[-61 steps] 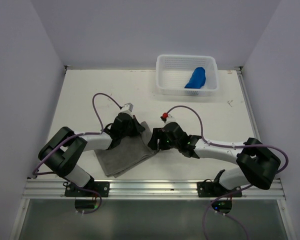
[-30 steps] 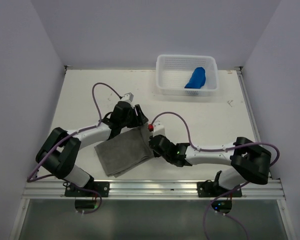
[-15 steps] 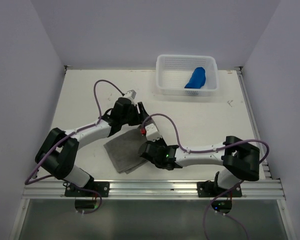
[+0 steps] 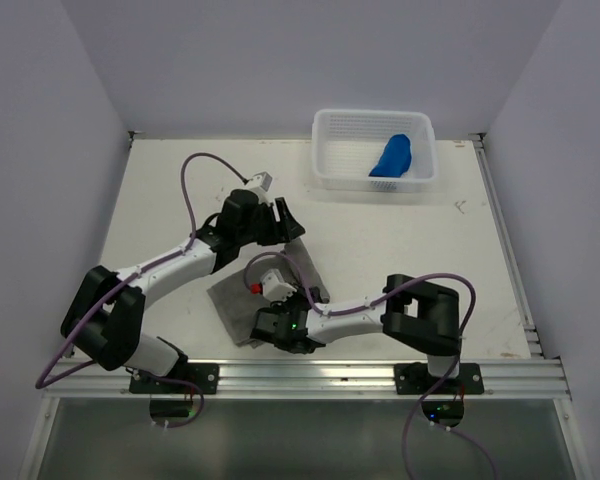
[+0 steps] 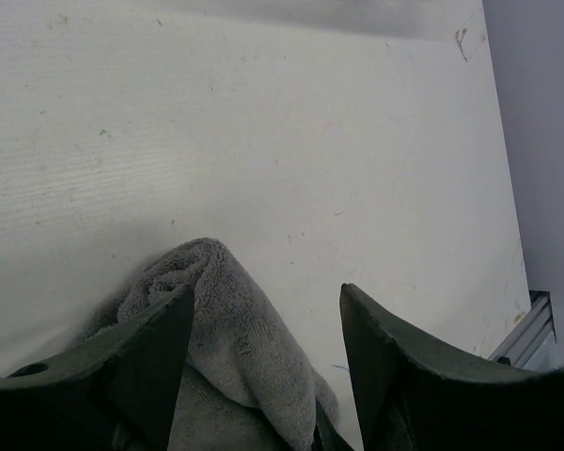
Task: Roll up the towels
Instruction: Roll the towel
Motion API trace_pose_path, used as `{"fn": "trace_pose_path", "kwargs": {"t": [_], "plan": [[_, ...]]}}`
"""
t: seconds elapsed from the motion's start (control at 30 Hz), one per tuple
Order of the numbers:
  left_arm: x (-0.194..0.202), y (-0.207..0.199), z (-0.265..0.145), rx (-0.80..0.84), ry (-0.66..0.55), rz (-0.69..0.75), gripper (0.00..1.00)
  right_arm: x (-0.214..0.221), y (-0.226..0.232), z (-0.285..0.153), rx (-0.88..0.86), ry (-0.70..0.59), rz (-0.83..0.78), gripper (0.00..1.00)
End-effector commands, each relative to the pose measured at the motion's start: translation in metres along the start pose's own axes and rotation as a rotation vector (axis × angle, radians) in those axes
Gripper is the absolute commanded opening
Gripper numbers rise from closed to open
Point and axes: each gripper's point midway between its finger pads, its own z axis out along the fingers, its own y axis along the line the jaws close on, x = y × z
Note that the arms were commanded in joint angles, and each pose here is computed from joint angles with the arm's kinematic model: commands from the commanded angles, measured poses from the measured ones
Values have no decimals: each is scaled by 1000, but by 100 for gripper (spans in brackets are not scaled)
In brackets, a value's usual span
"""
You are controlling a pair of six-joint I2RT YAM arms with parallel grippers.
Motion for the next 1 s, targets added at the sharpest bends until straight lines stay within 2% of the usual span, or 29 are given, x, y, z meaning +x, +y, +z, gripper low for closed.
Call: {"fn": "trace_pose_path", "kwargs": {"t": [0.0, 0.23, 0.33, 0.37, 0.57, 0.83, 0.97], "plan": [[-12, -21, -8, 83, -15, 47, 67, -7, 7, -3, 27, -24, -88, 0], [0, -31, -11, 172, 17, 69, 56, -4, 29, 1, -19, 1, -176, 0], [5, -29, -12, 173, 27, 76, 42, -2, 34, 2, -32, 14, -193, 0], [6, -28, -12, 175, 30, 79, 34, -2, 35, 2, -34, 16, -194, 0], [30, -31, -4, 266, 102, 77, 21, 0, 38, 3, -35, 22, -207, 0], [60, -15, 12, 307, 156, 82, 19, -1, 39, 4, -40, 17, -201, 0], [71, 0, 28, 269, 186, 82, 17, -3, 38, 3, -46, 11, -196, 0]]}}
